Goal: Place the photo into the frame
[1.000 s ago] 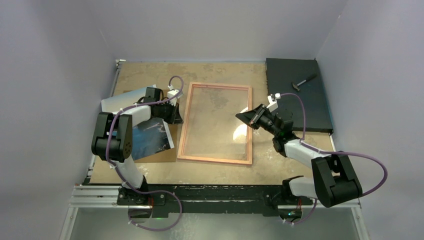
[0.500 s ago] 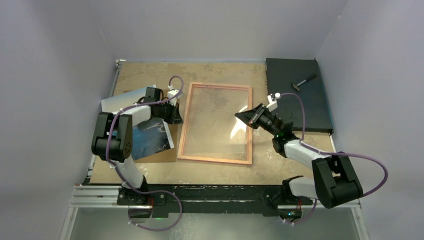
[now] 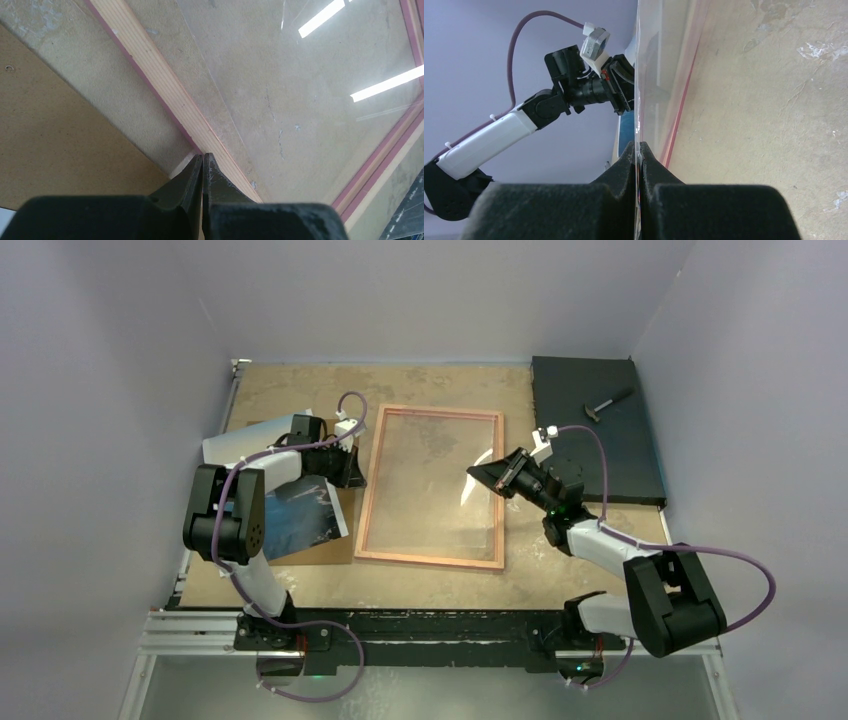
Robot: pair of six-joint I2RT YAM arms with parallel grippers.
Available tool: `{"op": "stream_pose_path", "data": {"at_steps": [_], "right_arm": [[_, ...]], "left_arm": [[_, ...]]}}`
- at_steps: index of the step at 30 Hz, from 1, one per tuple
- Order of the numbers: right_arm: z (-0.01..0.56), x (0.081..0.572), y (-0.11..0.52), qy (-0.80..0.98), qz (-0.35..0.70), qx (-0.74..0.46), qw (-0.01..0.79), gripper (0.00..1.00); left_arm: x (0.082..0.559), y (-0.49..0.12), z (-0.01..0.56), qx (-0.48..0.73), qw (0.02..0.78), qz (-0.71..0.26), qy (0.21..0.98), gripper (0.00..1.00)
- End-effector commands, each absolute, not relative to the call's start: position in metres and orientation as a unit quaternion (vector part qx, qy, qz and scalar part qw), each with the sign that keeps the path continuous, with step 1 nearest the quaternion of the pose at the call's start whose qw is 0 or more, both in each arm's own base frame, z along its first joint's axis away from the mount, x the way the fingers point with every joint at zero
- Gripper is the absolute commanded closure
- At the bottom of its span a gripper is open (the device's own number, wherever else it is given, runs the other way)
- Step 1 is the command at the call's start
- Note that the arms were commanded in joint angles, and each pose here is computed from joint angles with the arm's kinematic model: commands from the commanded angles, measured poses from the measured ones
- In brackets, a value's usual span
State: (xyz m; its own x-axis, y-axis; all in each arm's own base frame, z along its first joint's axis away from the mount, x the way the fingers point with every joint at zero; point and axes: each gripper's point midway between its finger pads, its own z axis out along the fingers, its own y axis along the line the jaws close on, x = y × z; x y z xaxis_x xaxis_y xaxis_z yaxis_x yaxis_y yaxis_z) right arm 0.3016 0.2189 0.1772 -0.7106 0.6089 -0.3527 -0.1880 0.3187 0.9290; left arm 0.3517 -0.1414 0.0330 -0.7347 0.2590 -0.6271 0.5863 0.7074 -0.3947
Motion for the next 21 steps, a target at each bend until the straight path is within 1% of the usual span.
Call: {"op": "stream_pose_path", "data": {"at_steps": [1,9,21], "right_arm": [[0.198,0.307,0.219,0.713,0.568,0.12,0.393,1.0],[0.201,0.308,0.228,0.715,0.564,0.097,0.401,1.0],[0.196,0.304,0.242,0.712,0.589,0.073,0.376,1.0]], "left_arm": [[0.313,-0.124,-0.006,0.229,0.19,-0.273,0.915,1.0],[0.314,-0.125,-0.005,0.23,0.192,-0.274,0.914,1.0],[0.313,-0.125,-0.005,0.231,0.191,-0.275,0.914,1.0]]}}
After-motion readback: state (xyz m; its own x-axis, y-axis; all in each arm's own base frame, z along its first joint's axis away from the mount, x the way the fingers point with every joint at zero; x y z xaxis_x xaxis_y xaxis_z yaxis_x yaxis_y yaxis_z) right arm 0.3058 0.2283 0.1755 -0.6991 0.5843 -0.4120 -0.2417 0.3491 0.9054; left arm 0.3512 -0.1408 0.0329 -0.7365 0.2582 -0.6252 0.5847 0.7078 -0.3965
